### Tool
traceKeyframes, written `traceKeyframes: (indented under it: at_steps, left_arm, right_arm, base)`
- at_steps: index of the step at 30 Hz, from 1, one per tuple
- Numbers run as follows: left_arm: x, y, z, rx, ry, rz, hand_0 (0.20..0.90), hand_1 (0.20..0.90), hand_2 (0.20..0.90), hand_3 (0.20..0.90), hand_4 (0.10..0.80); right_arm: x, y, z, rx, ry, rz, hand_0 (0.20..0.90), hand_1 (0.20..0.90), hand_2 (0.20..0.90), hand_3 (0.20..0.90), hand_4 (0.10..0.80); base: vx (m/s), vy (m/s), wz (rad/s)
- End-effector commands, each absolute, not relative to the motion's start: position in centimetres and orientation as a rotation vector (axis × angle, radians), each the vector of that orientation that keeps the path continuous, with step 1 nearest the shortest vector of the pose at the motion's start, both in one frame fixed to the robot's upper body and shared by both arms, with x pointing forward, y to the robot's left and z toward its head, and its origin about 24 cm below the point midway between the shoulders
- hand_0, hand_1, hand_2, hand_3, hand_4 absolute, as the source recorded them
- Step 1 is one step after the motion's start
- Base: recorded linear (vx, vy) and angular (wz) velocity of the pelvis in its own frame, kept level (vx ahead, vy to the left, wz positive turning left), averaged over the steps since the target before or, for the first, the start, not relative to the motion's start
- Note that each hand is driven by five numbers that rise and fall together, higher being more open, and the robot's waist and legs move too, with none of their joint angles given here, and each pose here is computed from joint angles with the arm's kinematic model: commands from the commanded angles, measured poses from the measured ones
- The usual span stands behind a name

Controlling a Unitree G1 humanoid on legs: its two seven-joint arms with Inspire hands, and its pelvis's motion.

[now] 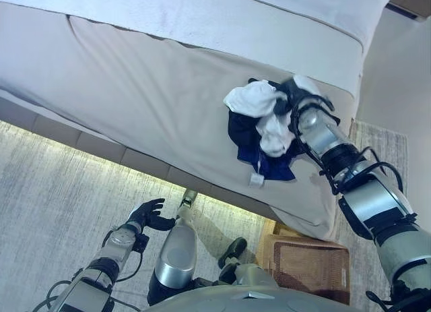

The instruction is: Pick up the clothes from the bed and place them into the basket

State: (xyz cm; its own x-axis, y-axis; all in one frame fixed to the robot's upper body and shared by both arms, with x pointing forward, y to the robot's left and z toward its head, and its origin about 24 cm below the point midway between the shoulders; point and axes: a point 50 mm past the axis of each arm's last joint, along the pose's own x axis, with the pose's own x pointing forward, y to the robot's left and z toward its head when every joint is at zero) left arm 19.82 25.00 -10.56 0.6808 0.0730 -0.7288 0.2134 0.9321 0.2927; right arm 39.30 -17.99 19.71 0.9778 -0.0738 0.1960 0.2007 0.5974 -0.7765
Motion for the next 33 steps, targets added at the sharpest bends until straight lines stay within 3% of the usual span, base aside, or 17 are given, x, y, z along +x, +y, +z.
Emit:
traceKeyframes:
  at_steps: [1,5,11,27,33]
  left_arm:
    - [15.7,24.5,-12.7,0.399,0.923,-0.137,0.900,0.900,0.900,0.900,0.800]
    - [12.8,24.2,-14.1,0.368,1.006,-0.146,0.900,0.900,0.900,0.900,0.800]
    - [11.3,23.8,-14.7,0.374,1.059,-0.189,0.900,0.900,0.900,0.900,0.800]
    - [9.2,23.8,-15.5,0.402,1.150,-0.227,0.900,0.900,0.900,0.900,0.800]
    - [10.4,24.4,-15.0,0.397,1.138,-0.209,0.900,0.900,0.900,0.900,0.800]
  right_arm:
    - [35.8,-19.6,30.1,-0.882,-0.674,-0.427,0.300,0.300,0.300,0.200,0.100]
    - [29.8,-19.6,34.9,-0.729,-1.072,-0.532,0.300,0.300,0.300,0.200,0.100]
    - [27.3,-20.9,36.3,-0.702,-1.151,-0.605,0.300,0.300,0.300,0.200,0.100]
    - [26.0,-28.7,31.2,-0.657,-0.891,-0.854,0.300,0.300,0.300,0.200,0.100]
    - [26.9,-29.6,25.6,-0.639,-0.668,-0.700,0.300,0.300,0.300,0.200,0.100]
  base:
    - [0.073,-0.002,-0.21]
    - [0.113,0.053,-0.27]
    - [0.019,-0.003,-0.19]
    - [-0.010,-0.067,-0.24]
    - [-0.026,-0.101,-0.44]
